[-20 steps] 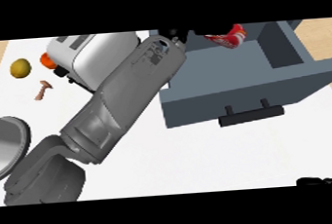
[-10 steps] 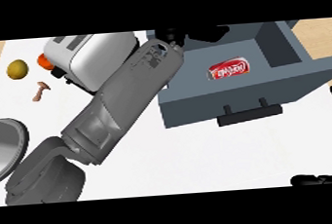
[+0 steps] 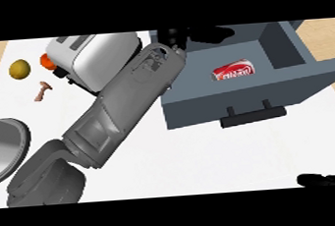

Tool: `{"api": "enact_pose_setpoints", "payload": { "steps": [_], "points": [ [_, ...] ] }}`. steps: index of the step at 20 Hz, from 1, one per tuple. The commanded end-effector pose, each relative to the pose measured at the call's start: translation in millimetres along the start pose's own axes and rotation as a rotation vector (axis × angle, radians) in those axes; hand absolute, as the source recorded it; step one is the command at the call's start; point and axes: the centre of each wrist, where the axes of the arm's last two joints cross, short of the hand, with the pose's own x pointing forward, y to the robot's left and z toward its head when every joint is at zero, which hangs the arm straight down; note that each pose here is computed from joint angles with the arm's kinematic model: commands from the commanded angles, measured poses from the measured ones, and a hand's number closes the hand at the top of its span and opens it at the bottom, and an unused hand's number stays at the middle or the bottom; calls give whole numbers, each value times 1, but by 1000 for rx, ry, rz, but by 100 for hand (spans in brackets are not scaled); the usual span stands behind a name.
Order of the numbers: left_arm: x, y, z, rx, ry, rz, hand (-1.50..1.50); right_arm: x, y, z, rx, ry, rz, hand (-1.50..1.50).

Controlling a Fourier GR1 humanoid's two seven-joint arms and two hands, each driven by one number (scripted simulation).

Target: Pick up the can, place it into the drawer and close the drawer

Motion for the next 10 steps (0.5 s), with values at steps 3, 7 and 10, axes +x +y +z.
{"api": "enact_pose_setpoints", "payload": {
  "steps": [3,7,10],
  "points": [
    [3,-2,3,-16,30,66,-150,9,-3,-11,67,-76,168,-150],
    [15,-4,3,-6,-9,121,-150,11,18,-3,75,-118,253,-150],
    [18,-5,4,29,-14,124,-150,23,16,-12,132,-144,366,-150]
  ]
}}
